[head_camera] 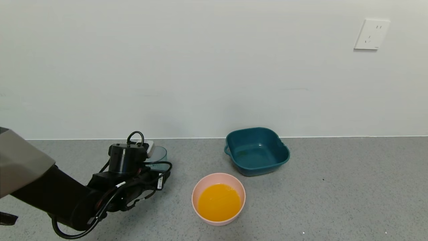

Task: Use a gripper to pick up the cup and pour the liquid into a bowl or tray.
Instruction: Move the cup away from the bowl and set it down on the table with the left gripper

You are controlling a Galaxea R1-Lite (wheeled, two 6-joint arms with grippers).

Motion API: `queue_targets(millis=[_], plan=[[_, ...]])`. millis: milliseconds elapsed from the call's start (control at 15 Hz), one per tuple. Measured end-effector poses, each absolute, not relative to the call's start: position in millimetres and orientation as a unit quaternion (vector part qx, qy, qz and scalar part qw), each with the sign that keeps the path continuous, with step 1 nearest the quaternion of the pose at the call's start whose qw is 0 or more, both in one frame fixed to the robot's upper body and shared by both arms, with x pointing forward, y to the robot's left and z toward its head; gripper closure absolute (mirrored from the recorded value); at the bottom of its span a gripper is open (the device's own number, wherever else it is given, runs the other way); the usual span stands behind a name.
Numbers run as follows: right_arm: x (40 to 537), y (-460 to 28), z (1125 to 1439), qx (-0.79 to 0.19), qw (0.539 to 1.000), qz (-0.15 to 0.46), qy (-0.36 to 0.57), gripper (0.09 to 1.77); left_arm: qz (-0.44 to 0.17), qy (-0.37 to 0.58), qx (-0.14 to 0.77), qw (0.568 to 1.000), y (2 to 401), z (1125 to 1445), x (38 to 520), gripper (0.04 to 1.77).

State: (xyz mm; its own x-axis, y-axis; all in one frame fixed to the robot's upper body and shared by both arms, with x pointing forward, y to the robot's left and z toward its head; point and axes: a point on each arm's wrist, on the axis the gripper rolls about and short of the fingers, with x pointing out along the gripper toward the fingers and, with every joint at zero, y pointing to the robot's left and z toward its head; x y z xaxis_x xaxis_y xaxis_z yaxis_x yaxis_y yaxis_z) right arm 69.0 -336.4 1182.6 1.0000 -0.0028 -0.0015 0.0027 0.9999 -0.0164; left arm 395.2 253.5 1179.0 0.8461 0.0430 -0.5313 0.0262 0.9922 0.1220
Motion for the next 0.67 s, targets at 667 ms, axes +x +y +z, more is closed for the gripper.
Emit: queue_targets(millis=[667], plan=[[69,-336,1183,-0.008,1.000,-0.001,0.001,0.15,0.006,0.307,0.070,0.949,252,1159,399,0.54]])
